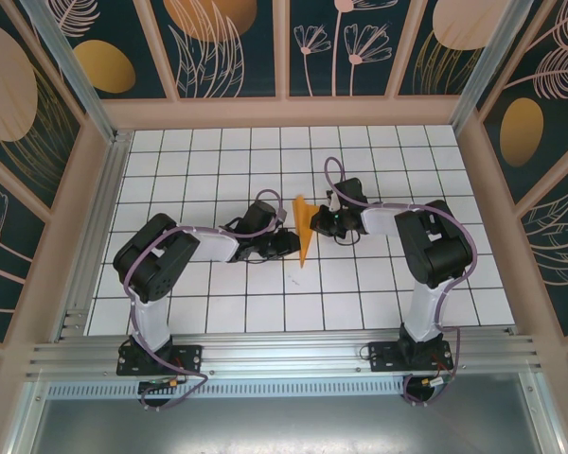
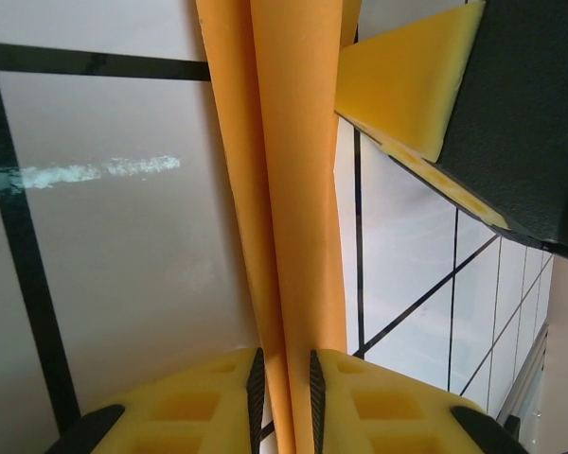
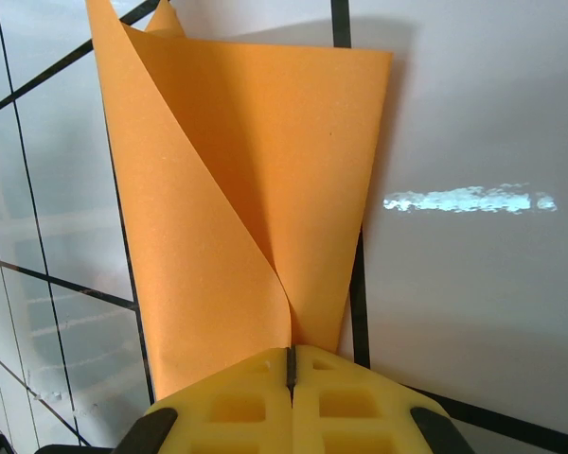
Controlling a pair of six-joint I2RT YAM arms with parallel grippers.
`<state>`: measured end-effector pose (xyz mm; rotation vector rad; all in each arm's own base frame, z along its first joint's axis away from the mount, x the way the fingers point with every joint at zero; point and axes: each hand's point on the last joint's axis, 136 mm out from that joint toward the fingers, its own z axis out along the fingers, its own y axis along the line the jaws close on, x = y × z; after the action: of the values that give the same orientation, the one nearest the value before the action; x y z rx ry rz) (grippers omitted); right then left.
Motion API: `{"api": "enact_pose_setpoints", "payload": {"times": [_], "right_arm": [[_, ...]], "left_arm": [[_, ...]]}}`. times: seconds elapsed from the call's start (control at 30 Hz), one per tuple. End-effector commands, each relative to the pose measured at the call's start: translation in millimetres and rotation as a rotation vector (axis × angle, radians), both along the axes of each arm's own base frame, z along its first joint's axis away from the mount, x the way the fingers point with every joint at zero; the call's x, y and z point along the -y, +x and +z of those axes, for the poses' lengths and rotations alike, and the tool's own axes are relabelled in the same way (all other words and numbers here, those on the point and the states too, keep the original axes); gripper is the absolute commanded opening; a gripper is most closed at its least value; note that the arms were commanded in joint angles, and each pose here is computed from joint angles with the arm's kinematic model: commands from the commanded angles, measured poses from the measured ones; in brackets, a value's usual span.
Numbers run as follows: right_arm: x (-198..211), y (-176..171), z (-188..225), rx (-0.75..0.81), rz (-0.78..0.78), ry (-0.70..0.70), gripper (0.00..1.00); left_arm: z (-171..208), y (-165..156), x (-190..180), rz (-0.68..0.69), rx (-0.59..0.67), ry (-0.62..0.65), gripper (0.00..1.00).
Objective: Fold a paper plane with a square sheet of paper (pick it up from the middle)
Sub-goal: Fold the wing for the fifth time at the center of the table.
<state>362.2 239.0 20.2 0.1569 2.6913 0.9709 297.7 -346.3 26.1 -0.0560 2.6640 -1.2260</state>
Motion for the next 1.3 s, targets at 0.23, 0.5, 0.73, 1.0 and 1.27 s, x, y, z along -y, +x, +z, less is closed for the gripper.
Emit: {"api": "enact_pose_setpoints", "payload": {"times": [0.23, 0.5, 0.73, 1.0, 1.27], "right_arm": [[2, -1, -10, -0.019, 0.011, -0.048, 0.0], [1, -2, -12, -0.021, 0.012, -0.059, 0.0], [0, -2, -13, -0.022, 0.017, -0.06, 0.0], [0, -3, -13, -0.023, 0.018, -0.063, 0.0], [-1, -3, -13, -0.023, 0.018, -0.062, 0.0]], "left_arm": [[-7, 0, 3, -0.037, -0.014, 0.035, 0.23], [22, 2, 10, -0.057, 0.045, -0.031, 0.23], [19, -2, 11, -0.061, 0.031, -0.055, 0.3], [2, -1, 6, -0.047, -0.006, 0.01, 0.25], [-11, -4, 4, -0.046, -0.045, 0.034, 0.24]]}}
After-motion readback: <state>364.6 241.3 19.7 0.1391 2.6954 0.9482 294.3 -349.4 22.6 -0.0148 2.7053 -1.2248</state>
